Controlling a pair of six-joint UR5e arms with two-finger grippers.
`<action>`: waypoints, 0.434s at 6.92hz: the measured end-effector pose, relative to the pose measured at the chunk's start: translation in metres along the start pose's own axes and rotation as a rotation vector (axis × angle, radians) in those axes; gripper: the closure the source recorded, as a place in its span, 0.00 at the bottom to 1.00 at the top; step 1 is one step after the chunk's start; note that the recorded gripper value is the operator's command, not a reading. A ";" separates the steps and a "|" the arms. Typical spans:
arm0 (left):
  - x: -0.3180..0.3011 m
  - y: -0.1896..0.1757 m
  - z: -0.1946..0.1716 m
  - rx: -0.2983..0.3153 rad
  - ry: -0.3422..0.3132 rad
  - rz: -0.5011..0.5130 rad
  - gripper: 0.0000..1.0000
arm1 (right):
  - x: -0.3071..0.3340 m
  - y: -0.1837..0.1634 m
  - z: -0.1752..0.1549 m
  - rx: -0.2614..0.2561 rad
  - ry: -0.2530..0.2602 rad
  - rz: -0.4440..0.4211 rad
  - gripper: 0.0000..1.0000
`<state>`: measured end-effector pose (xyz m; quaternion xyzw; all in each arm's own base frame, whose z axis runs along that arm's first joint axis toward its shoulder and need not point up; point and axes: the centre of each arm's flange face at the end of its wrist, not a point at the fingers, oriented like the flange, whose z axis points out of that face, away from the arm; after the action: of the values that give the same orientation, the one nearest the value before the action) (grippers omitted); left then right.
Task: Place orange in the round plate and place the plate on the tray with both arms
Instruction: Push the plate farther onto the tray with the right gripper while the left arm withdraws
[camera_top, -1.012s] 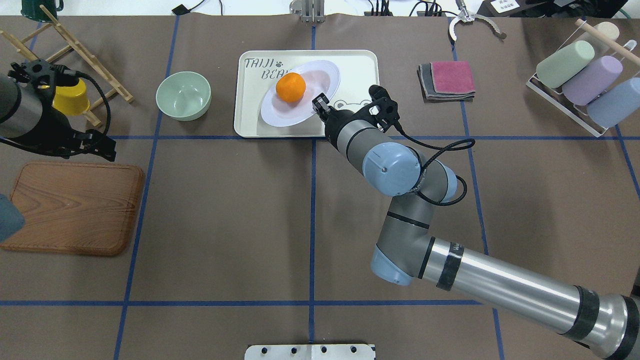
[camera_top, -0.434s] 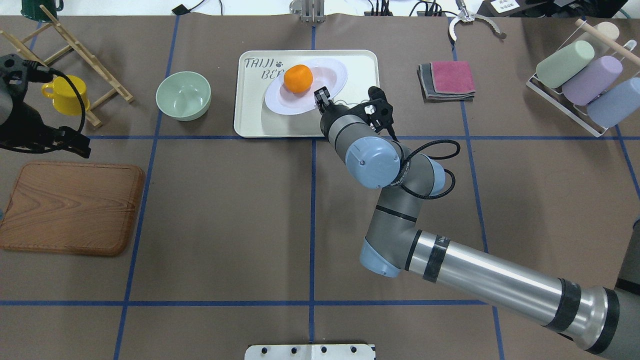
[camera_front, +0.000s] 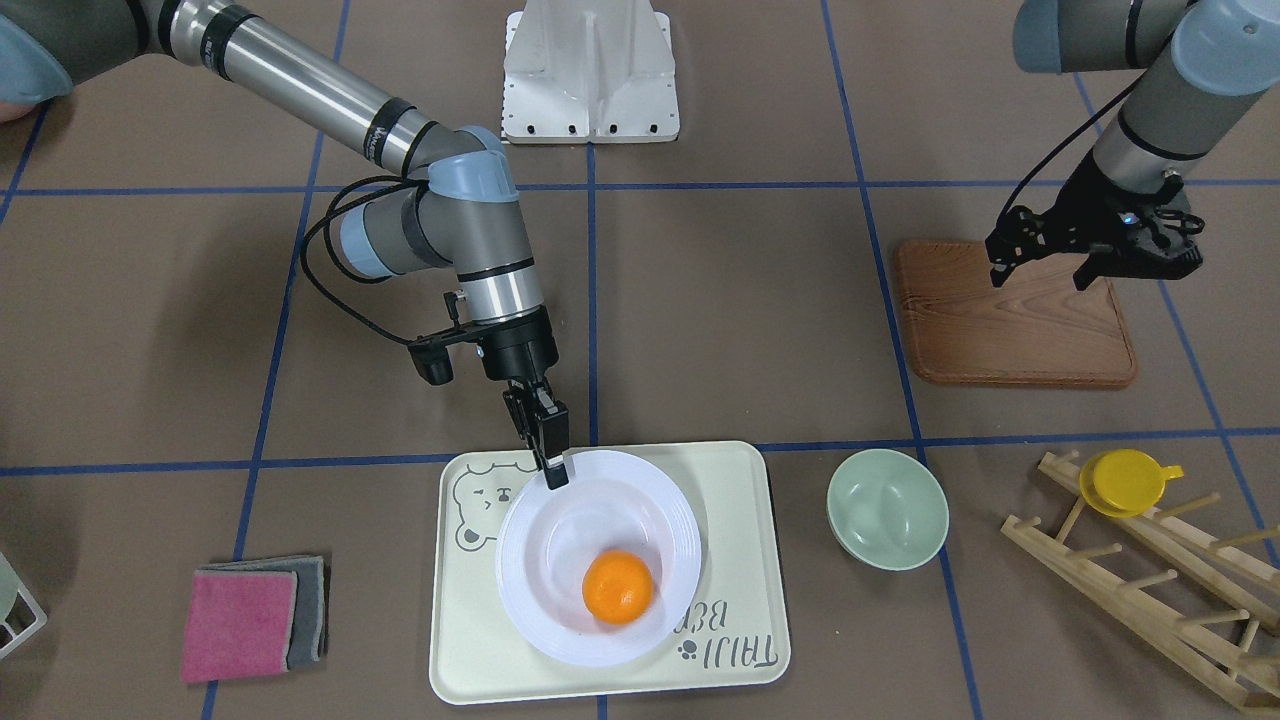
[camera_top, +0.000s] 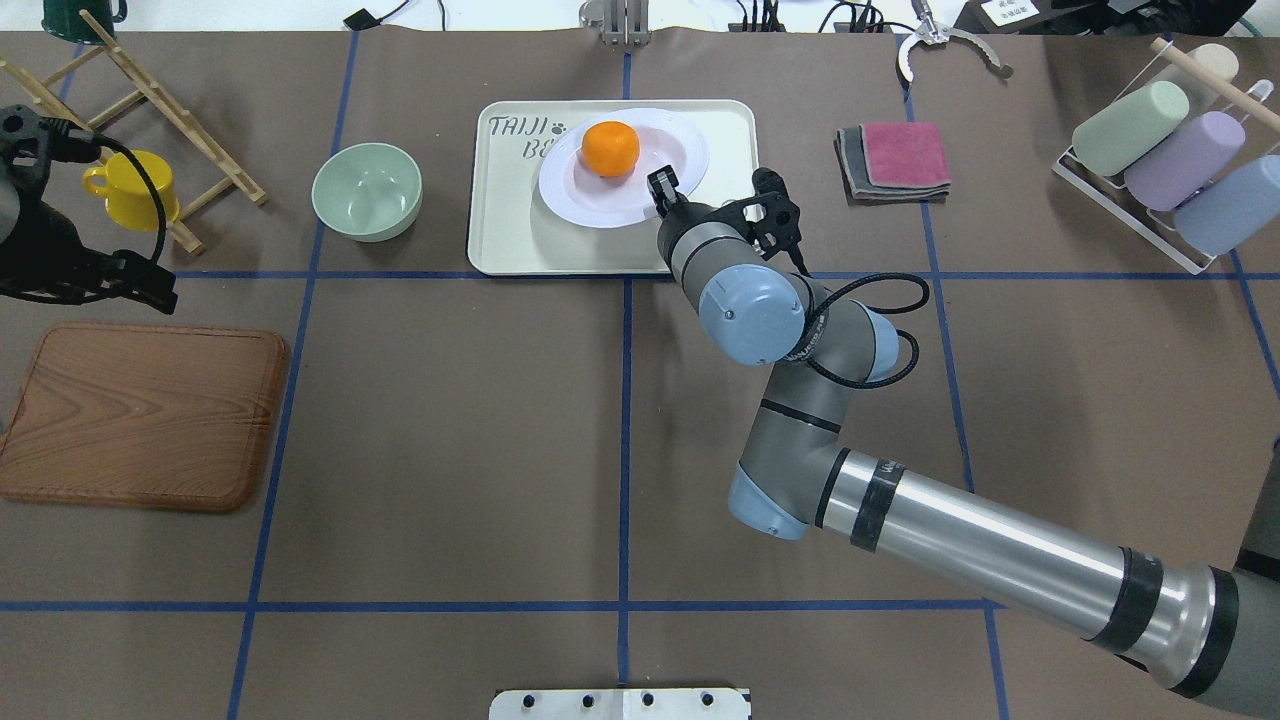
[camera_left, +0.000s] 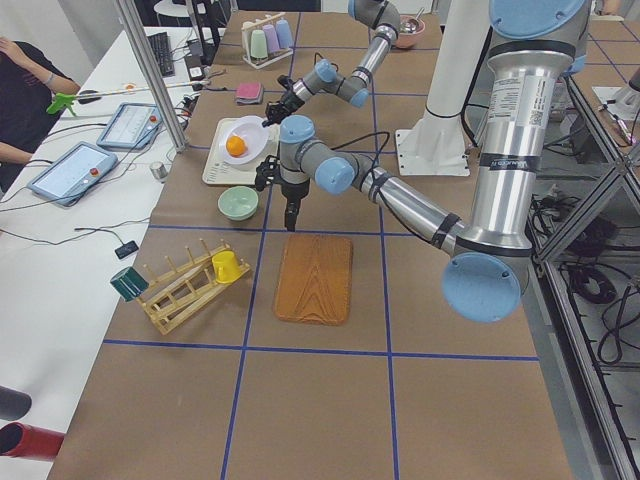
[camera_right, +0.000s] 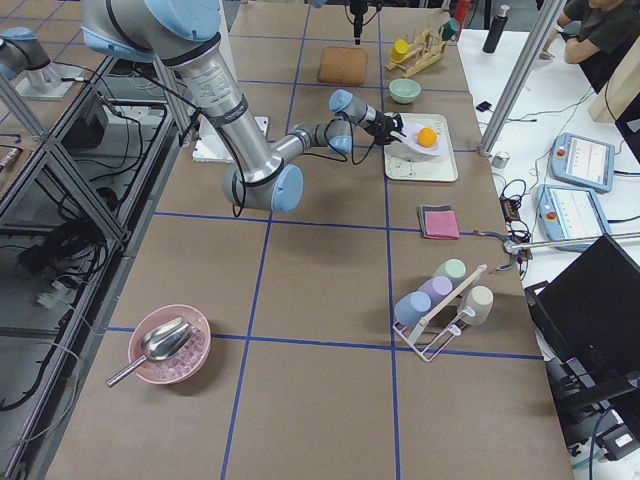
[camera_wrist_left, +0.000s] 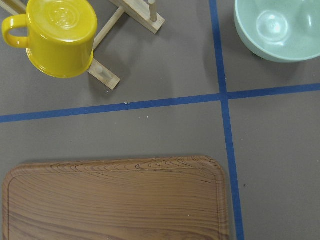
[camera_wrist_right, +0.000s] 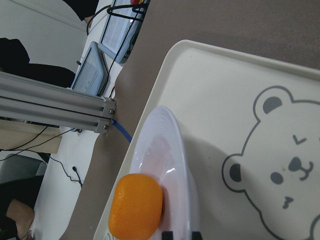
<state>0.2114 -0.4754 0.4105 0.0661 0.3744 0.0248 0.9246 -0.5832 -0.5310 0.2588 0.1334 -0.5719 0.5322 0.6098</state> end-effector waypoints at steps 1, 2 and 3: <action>-0.002 -0.001 -0.002 0.003 0.000 -0.004 0.03 | 0.000 -0.001 0.002 -0.010 0.032 -0.087 0.00; -0.003 -0.002 -0.003 0.005 0.000 -0.006 0.03 | -0.008 -0.003 -0.002 -0.054 0.090 -0.197 0.00; -0.005 -0.002 -0.003 0.006 -0.002 0.000 0.03 | -0.023 -0.016 -0.019 -0.128 0.178 -0.325 0.00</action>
<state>0.2056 -0.4775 0.4115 0.0687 0.3735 0.0236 0.9248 -0.5544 -0.5340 0.2405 0.1371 -0.5194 0.3990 0.7431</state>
